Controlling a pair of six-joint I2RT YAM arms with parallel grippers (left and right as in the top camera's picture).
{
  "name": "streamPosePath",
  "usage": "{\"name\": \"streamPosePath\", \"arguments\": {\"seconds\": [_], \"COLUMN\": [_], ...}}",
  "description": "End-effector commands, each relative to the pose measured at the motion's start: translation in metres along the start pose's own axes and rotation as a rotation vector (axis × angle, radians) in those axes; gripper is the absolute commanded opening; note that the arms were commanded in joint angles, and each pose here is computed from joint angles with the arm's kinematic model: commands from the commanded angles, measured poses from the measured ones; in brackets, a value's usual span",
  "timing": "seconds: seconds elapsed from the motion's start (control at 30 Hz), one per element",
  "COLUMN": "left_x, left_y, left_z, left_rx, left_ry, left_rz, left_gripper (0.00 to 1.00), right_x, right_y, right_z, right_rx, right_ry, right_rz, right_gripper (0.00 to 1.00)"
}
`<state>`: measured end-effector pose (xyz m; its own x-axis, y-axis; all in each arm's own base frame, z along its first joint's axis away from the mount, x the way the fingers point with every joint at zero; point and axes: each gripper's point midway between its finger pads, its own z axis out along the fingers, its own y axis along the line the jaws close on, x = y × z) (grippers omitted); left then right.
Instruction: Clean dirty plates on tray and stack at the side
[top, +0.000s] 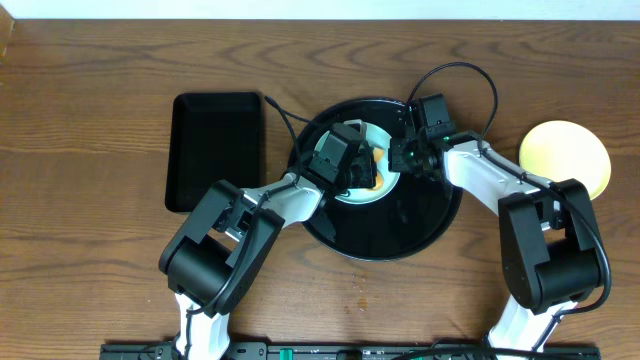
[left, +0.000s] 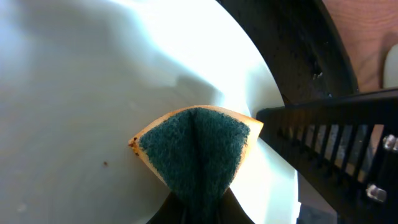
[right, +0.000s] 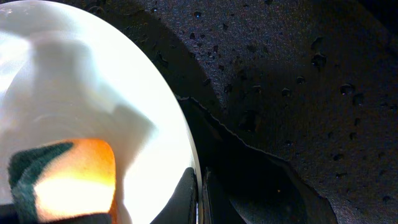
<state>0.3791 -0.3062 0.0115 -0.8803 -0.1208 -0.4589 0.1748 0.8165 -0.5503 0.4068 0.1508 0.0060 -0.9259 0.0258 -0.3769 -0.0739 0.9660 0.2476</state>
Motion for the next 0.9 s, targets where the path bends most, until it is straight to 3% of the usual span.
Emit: {"name": "streamPosePath", "arguments": {"seconds": [0.0, 0.23, 0.53, 0.73, 0.87], "left_x": [-0.004, -0.023, -0.096, -0.171, -0.183], "left_y": [0.031, 0.049, 0.068, 0.059, 0.057], "left_z": [0.001, -0.017, -0.068, -0.157, -0.219], "left_rx": [-0.114, -0.163, -0.287, -0.363, -0.401], "left_ry": [-0.019, -0.041, -0.243, -0.503, -0.576], "left_rz": [0.067, 0.099, 0.209, 0.213, 0.172], "left_gripper": [0.07, 0.07, 0.07, 0.07, 0.07], "right_x": [0.018, 0.018, 0.018, 0.019, 0.018], "right_y": [-0.010, -0.010, -0.010, -0.010, -0.010], "right_z": [0.016, 0.017, 0.017, 0.016, 0.016], "right_rx": [0.031, 0.030, 0.031, 0.031, 0.031], "right_ry": [0.060, 0.057, 0.060, 0.061, 0.061], "right_rz": [0.008, 0.007, 0.008, 0.008, 0.007], "right_gripper": [0.01, 0.01, 0.01, 0.01, 0.01]}}
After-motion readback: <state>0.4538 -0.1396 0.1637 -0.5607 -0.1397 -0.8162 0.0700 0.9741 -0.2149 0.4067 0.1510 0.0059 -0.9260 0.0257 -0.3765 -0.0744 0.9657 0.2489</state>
